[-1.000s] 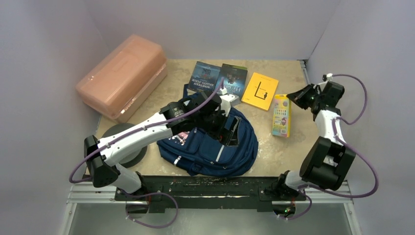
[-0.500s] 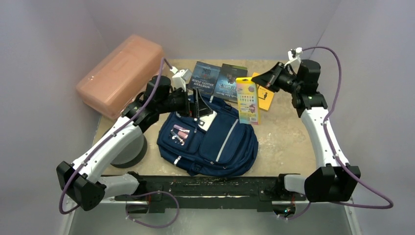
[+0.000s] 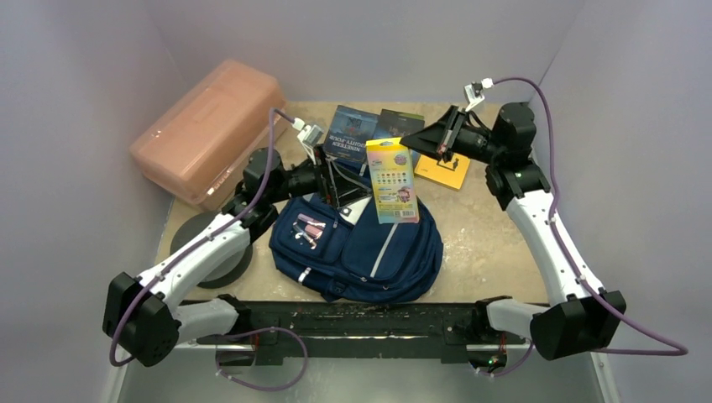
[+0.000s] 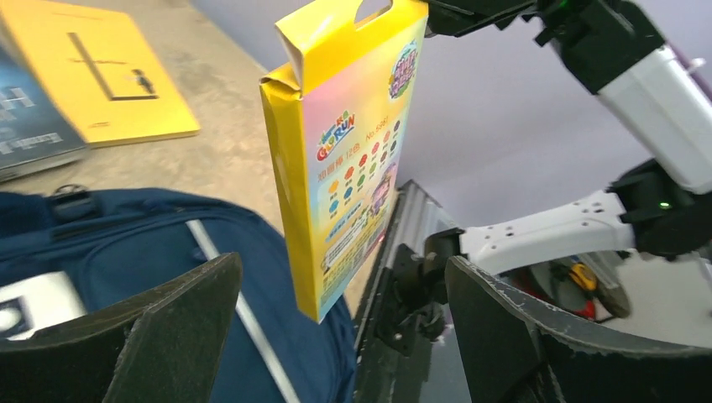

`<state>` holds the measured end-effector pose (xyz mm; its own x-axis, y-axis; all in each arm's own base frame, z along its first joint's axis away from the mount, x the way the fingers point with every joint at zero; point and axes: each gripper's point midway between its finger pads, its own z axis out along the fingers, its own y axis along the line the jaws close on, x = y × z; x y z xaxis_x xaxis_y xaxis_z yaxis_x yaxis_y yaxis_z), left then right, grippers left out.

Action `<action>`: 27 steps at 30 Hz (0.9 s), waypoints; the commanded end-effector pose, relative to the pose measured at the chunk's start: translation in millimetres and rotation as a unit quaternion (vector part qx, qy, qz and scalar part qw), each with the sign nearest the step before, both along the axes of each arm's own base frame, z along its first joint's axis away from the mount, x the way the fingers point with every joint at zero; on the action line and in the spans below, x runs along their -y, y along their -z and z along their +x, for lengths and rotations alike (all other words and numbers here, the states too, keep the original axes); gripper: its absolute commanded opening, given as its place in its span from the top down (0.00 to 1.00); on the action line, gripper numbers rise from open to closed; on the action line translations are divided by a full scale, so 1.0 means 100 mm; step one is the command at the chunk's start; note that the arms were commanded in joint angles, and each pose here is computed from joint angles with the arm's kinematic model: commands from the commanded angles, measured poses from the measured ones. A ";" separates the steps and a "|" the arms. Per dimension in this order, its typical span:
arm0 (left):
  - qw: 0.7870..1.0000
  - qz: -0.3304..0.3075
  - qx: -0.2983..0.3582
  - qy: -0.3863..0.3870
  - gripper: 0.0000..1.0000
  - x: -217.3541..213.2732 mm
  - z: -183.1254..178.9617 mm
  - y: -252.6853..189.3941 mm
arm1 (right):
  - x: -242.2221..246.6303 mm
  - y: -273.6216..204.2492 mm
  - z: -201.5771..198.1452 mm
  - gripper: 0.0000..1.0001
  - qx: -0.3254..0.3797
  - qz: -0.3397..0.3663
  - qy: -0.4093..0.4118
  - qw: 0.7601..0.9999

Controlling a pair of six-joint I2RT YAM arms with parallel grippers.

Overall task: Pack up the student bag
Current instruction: Pick up the stationery from the center of the board.

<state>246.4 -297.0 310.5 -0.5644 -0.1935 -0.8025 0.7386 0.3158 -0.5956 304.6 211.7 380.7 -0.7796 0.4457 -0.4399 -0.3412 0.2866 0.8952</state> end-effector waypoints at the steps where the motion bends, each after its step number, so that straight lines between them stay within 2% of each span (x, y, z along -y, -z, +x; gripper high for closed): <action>1: 0.990 -0.100 0.051 0.088 0.09 0.14 -0.20 -0.39 | -0.09 -0.44 -0.29 1.00 0.045 0.050 -0.046 0.997; 9: 0.985 -0.132 0.025 0.111 0.14 0.21 -0.20 -0.39 | -0.14 -0.57 -0.42 1.00 0.047 0.081 -0.068 0.993; 14: 0.981 -0.146 0.007 0.125 0.40 0.25 -0.23 -0.43 | -0.15 -0.53 -0.42 1.00 0.038 0.087 -0.072 0.993; 19: 0.984 -0.132 -0.030 0.115 0.65 0.24 -0.22 -0.33 | -0.16 -0.48 -0.41 1.00 0.029 0.100 -0.074 0.992; 22: 0.985 -0.129 -0.044 0.107 0.74 0.22 -0.23 -0.32 | -0.17 -0.46 -0.41 1.00 0.029 0.100 -0.077 0.992; 24: 0.985 -0.129 -0.056 0.101 0.81 0.20 -0.24 -0.34 | -0.18 -0.44 -0.41 0.81 0.031 0.095 -0.079 0.992; 27: 0.986 -0.115 -0.083 0.086 0.87 0.18 -0.23 -0.35 | -0.18 -0.27 -0.38 0.41 0.038 0.053 -0.079 0.995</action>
